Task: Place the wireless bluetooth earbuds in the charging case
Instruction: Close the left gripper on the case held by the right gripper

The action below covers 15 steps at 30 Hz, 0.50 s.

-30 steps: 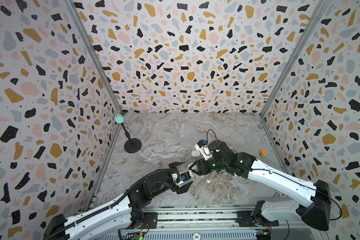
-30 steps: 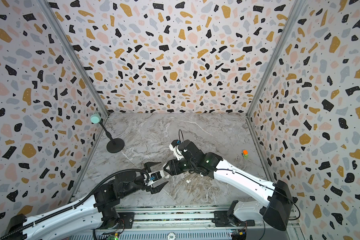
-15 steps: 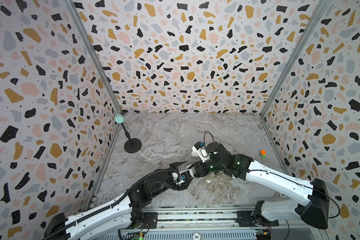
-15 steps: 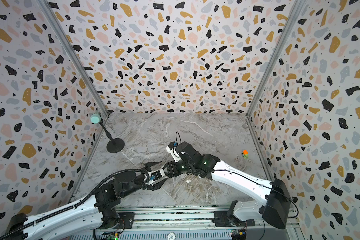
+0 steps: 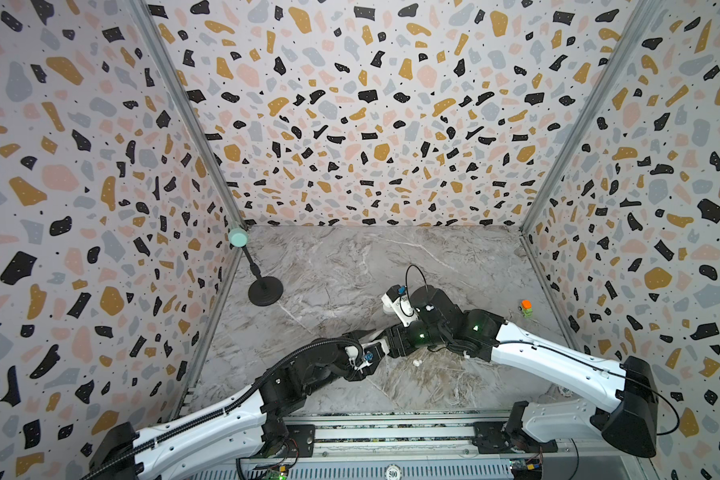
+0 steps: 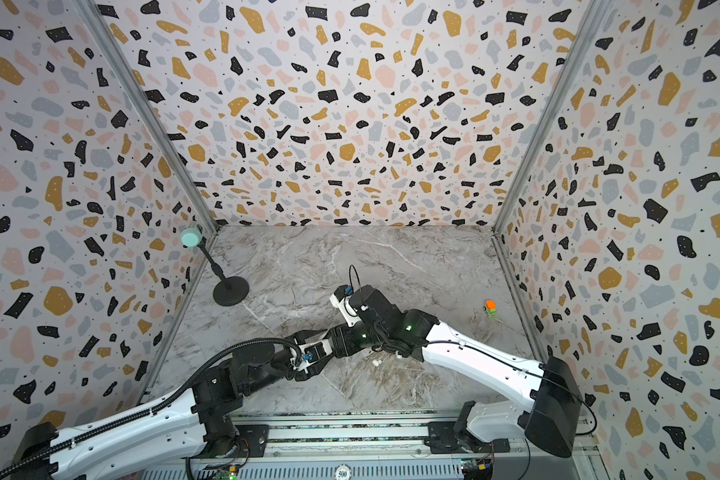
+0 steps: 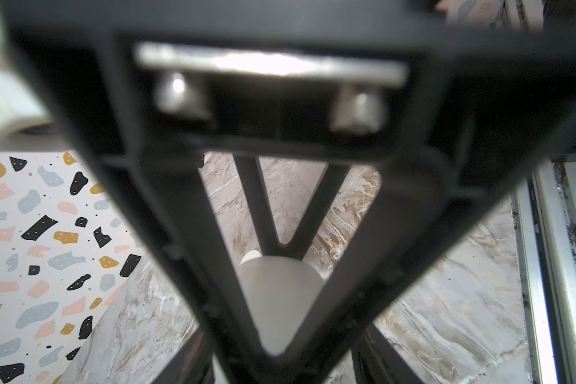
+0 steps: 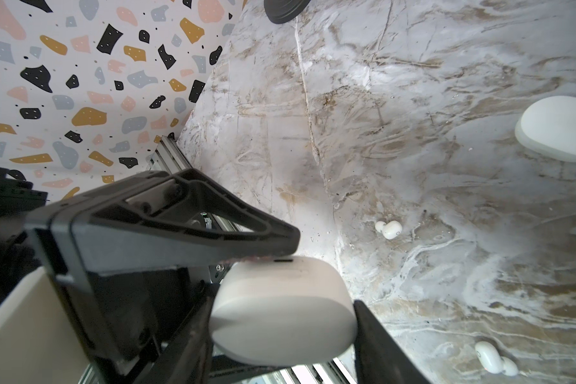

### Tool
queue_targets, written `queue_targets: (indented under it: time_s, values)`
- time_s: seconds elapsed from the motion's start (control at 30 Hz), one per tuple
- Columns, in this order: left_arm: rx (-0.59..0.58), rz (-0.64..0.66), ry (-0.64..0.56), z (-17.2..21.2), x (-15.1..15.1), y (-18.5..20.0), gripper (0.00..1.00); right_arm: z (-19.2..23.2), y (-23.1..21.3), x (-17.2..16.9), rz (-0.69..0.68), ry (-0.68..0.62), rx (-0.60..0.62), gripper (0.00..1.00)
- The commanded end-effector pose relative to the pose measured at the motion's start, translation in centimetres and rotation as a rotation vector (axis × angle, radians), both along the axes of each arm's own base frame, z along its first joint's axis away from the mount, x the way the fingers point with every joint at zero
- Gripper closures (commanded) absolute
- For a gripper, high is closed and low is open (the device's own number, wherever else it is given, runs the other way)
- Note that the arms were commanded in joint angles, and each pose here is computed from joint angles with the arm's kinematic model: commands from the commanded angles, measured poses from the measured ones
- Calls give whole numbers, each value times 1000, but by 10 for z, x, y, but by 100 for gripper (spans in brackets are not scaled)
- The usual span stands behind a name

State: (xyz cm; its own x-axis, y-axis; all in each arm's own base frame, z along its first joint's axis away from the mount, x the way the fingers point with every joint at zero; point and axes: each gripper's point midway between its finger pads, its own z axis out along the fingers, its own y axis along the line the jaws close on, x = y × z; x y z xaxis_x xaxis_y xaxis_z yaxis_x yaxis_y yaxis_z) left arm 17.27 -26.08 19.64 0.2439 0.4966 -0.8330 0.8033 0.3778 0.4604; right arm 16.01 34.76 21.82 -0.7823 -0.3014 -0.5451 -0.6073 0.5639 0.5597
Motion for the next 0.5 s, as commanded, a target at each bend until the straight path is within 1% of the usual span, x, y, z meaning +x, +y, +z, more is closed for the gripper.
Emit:
queue_targets:
  time_s: [0.0,0.47]
  values:
    - [-20,0,-28,9,1,-2,40,7,2,0,5,-29,13,100]
    - [-8,0,-33,7,0,-2,47,7,6,-3,20,-26,14,100]
